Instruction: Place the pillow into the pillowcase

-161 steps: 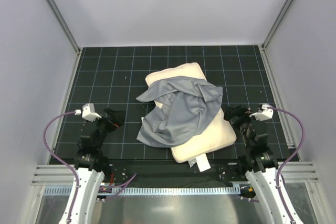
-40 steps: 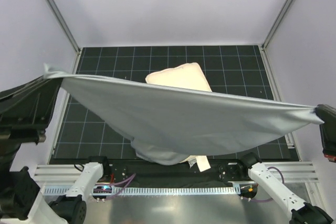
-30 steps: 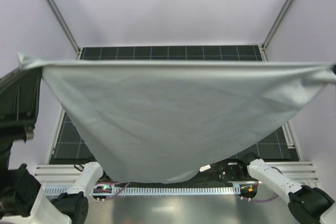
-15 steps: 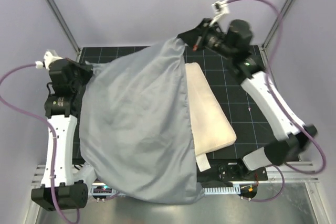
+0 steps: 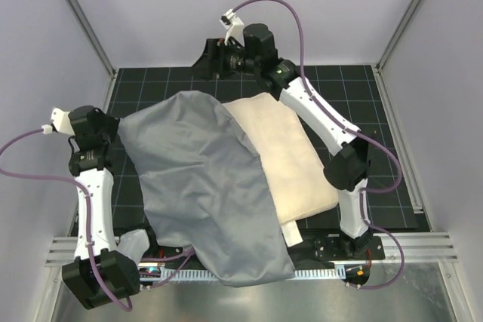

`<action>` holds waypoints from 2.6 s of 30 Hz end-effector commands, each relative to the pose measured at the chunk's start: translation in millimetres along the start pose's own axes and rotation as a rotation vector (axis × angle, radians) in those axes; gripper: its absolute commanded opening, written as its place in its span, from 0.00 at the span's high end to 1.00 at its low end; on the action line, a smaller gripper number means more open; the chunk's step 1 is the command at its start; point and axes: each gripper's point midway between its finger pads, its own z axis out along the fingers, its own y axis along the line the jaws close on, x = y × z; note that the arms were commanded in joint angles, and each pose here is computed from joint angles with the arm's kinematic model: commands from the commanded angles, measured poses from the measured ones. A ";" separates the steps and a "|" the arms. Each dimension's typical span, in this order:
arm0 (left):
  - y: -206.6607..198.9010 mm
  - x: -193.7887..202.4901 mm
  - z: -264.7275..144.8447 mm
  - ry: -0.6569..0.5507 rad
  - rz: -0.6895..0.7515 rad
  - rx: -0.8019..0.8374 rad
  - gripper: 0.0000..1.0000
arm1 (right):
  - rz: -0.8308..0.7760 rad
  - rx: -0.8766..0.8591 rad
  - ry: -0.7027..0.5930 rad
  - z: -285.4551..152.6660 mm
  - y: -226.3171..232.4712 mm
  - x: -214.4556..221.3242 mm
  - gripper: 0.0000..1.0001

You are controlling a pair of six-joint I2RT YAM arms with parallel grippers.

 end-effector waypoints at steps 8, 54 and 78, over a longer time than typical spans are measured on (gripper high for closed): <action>-26.8 -23.5 -15.2 -0.065 0.077 0.109 0.04 | 0.007 0.519 -0.046 -158.4 -90.7 11.5 0.10; -67.2 302.2 49.6 0.523 0.500 0.156 0.89 | 0.599 1.383 -0.298 -418.1 -277.1 164.3 0.96; -78.9 96.5 110.9 0.013 0.048 -0.086 0.99 | 0.189 0.696 -0.078 -317.2 -154.2 153.0 0.12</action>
